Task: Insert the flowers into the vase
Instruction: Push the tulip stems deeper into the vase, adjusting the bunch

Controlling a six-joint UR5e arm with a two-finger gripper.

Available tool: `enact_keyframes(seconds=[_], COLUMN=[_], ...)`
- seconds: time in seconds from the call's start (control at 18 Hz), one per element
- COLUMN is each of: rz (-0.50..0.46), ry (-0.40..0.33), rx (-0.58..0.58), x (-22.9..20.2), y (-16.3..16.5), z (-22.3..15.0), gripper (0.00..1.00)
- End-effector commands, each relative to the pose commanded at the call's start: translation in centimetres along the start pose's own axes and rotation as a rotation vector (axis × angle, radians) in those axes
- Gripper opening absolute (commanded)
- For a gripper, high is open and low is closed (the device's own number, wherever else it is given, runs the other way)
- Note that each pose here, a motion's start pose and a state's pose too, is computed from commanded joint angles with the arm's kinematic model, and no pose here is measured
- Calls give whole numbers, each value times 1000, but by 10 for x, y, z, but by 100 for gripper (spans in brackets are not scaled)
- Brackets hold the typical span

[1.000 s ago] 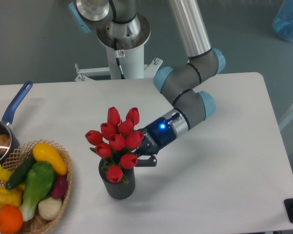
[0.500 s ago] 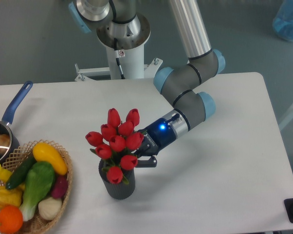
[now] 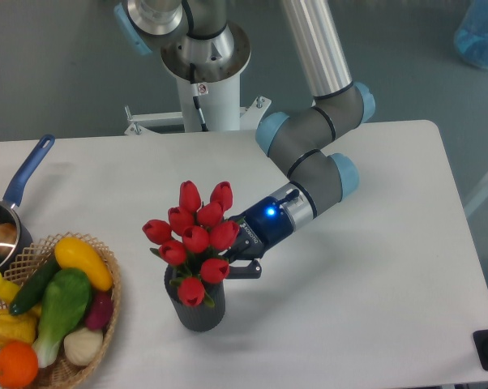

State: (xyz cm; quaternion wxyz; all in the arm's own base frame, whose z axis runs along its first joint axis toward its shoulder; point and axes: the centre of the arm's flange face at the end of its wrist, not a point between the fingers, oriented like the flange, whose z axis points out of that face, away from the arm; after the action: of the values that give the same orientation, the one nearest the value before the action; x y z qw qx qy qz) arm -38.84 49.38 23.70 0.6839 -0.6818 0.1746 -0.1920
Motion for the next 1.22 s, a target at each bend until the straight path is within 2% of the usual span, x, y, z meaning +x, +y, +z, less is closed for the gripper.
enact_keyframes(seconds=[0.17,0.56,0.83,1.22], rz=[14,17,18,25], ry=[0,-2,-2,-2], rx=[0,0,0,0], x=[0,0,0,1], y=[0,1,1,1], z=[0,-1,-1,-1], gripper=[26,28,34,37])
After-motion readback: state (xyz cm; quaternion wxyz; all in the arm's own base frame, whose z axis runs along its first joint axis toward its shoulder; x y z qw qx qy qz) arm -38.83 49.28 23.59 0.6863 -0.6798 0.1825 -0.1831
